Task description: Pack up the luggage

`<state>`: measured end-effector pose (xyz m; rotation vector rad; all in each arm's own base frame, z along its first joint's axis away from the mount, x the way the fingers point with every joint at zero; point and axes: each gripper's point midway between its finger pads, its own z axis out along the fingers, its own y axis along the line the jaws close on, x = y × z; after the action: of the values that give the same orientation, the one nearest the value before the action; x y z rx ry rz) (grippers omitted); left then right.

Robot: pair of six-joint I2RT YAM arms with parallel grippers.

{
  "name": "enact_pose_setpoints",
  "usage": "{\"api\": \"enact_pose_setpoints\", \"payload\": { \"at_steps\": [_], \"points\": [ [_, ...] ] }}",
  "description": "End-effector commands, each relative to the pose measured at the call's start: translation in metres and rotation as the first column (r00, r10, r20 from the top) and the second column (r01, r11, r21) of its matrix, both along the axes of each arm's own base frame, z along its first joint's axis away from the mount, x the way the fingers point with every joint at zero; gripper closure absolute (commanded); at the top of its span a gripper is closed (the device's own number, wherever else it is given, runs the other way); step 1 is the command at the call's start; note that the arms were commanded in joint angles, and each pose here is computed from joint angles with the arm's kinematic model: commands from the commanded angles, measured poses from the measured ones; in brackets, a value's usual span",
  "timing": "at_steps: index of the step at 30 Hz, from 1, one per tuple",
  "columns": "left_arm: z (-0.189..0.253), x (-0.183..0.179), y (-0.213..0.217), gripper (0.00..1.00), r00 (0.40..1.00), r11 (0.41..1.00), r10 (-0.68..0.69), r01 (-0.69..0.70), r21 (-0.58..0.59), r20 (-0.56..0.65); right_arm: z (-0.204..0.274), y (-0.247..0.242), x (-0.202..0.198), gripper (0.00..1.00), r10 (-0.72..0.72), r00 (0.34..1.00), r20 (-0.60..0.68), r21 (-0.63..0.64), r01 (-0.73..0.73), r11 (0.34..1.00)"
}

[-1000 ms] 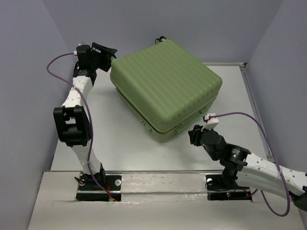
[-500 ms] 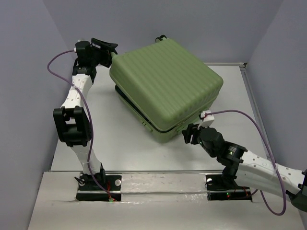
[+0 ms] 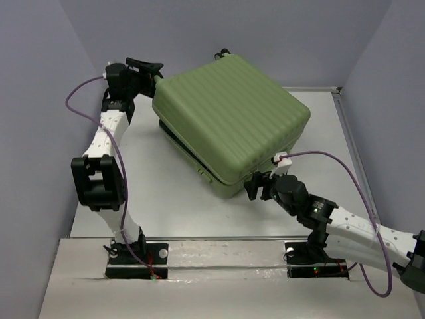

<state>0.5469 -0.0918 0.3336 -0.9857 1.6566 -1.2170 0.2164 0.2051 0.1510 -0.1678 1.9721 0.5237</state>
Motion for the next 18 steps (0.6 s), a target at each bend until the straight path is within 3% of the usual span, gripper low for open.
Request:
{"api": "enact_pose_setpoints", "payload": {
  "at_steps": [1,5,9,12,18],
  "points": [
    [0.083,-0.090,-0.045,0.94,0.929,0.977,-0.176,0.205,-0.055,0.327,-0.011,0.011,-0.005,0.10,0.058,0.998,-0.017,0.023,-0.057,0.998],
    [0.052,-0.101,-0.049,0.94,0.938,0.974,-0.193,0.219,-0.064,0.287,-0.021,0.008,-0.003,0.08,0.039,0.999,-0.029,0.001,-0.039,0.999],
    [0.097,-0.097,-0.049,0.94,0.916,0.968,-0.192,0.236,-0.085,0.352,-0.018,0.014,-0.002,0.10,0.064,0.997,-0.035,-0.002,-0.064,0.998],
    [0.123,-0.091,-0.036,0.94,0.912,0.989,-0.141,0.149,0.009,0.386,-0.003,0.013,-0.005,0.10,0.075,0.997,-0.002,0.048,-0.075,0.996],
    [0.055,-0.080,-0.007,0.94,0.959,0.994,-0.114,0.108,0.035,0.261,-0.003,-0.005,-0.009,0.13,0.038,0.999,-0.003,0.014,-0.038,0.999]
  ]
}}
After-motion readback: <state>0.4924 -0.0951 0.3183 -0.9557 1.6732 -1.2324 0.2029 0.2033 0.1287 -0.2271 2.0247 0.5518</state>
